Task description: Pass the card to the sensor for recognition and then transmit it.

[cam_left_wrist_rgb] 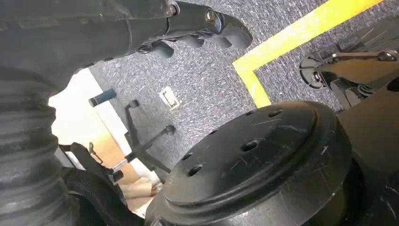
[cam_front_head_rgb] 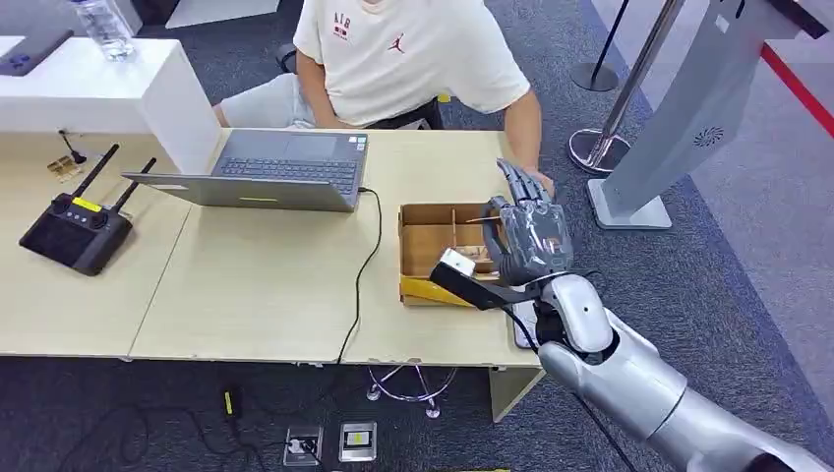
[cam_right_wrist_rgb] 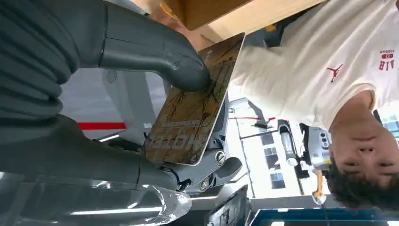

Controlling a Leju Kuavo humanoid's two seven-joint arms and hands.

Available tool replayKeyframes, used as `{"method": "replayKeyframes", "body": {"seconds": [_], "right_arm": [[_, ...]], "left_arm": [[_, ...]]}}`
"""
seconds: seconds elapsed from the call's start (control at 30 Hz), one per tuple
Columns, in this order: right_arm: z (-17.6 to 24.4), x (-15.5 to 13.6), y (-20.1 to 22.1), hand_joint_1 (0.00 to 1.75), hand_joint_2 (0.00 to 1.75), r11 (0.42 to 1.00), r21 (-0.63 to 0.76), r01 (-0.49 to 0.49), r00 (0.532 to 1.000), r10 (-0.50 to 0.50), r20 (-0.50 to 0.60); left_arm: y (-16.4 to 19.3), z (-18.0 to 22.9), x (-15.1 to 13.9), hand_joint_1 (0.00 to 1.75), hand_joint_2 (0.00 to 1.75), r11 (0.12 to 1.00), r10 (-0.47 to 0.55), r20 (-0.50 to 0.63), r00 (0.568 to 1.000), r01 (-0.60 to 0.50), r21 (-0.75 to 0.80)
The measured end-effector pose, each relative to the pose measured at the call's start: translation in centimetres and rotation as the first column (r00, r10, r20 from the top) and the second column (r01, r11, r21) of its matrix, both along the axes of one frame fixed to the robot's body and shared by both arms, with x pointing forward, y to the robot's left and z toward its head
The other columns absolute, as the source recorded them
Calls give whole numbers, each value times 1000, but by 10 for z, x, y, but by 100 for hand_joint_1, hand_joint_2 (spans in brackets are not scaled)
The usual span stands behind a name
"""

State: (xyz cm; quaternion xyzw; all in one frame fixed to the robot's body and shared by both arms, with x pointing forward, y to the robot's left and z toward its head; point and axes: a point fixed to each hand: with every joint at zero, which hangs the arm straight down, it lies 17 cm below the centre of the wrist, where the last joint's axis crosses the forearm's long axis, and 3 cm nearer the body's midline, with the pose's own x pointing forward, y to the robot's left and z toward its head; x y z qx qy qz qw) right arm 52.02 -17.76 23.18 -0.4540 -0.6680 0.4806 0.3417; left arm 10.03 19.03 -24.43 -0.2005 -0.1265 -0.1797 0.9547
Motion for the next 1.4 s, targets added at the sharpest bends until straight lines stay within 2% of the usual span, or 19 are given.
{"method": "replayKeyframes", "body": {"seconds": [0.33, 0.63, 0.93, 1.17, 1.4], "right_arm": [[-13, -1, -4, 175, 175, 1000, 18, 11, 999, -11, -42], [-44, -8, -45, 175, 175, 993, 29, 112, 989, -109, -96], [-96, -31, -108, 175, 175, 966, 34, 255, 951, -245, -191], [-123, -48, -127, 175, 175, 955, 27, 296, 928, -281, -245], [-130, -53, -138, 175, 175, 947, 28, 319, 918, -302, -259]], "left_arm": [[-1, 0, 1, 0, 175, 1000, 18, 4, 1000, -18, -7], [-4, 0, -5, 0, 175, 997, 67, -10, 998, -67, -23], [-7, 1, -6, 0, 175, 995, 94, -20, 995, -95, -33], [-8, 1, -6, 0, 175, 994, 103, -24, 994, -104, -36], [-8, 1, -6, 0, 175, 994, 105, -24, 994, -105, -36]]}}
